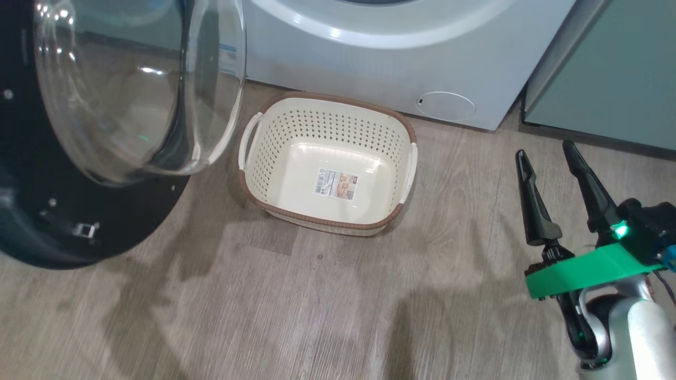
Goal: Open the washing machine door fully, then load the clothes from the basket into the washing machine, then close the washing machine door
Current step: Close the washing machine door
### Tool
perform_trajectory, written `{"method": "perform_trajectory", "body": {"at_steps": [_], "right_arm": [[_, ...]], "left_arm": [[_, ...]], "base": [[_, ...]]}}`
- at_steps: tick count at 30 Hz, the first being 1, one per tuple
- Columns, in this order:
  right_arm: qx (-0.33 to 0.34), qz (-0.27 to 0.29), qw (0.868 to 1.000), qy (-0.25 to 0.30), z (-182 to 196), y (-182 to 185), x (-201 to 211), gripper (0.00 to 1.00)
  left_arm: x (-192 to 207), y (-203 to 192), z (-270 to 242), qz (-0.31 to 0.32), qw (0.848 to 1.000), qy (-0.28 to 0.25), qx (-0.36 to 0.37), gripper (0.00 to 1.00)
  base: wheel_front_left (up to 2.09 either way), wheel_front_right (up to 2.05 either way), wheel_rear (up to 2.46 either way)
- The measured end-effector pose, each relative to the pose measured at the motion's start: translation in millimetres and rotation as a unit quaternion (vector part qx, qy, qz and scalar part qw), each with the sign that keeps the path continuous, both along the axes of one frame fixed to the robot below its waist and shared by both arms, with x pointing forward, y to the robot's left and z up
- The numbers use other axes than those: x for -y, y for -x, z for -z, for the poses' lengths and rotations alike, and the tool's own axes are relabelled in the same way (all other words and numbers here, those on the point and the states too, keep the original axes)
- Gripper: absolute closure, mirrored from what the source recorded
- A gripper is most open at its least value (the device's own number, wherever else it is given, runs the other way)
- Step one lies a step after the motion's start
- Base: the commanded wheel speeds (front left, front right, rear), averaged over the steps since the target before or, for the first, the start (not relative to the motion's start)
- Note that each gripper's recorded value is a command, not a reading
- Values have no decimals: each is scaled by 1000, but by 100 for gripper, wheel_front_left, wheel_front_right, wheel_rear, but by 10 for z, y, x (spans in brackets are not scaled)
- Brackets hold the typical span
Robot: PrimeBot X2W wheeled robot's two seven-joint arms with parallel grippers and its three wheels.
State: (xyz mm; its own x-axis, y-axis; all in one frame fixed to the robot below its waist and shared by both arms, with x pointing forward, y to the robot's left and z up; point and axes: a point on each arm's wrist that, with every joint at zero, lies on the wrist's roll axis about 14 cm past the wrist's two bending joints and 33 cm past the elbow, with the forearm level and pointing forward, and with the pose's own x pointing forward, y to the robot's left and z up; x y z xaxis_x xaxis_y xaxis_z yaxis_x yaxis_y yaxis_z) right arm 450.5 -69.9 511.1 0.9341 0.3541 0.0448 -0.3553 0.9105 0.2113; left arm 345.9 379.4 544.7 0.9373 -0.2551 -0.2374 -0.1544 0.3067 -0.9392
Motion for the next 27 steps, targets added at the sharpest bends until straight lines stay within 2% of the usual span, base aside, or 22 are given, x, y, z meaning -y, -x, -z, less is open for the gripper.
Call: {"method": "perform_trajectory", "body": {"at_steps": [15, 21, 27], "right_arm": [[0, 45, 999, -7, 58, 29, 321, 0], [-1, 85, 996, -11, 85, 74, 599, 0], [-2, 112, 994, -13, 120, 142, 791, 0]], "left_arm": [[854, -262, -155, 149, 987, 16, 49, 100], [1345, -447, -187, 235, 969, 22, 69, 100], [1690, -577, -183, 289, 953, 39, 80, 100]], "base": [[0, 0, 0], [0, 0, 0], [0, 0, 0]]}}
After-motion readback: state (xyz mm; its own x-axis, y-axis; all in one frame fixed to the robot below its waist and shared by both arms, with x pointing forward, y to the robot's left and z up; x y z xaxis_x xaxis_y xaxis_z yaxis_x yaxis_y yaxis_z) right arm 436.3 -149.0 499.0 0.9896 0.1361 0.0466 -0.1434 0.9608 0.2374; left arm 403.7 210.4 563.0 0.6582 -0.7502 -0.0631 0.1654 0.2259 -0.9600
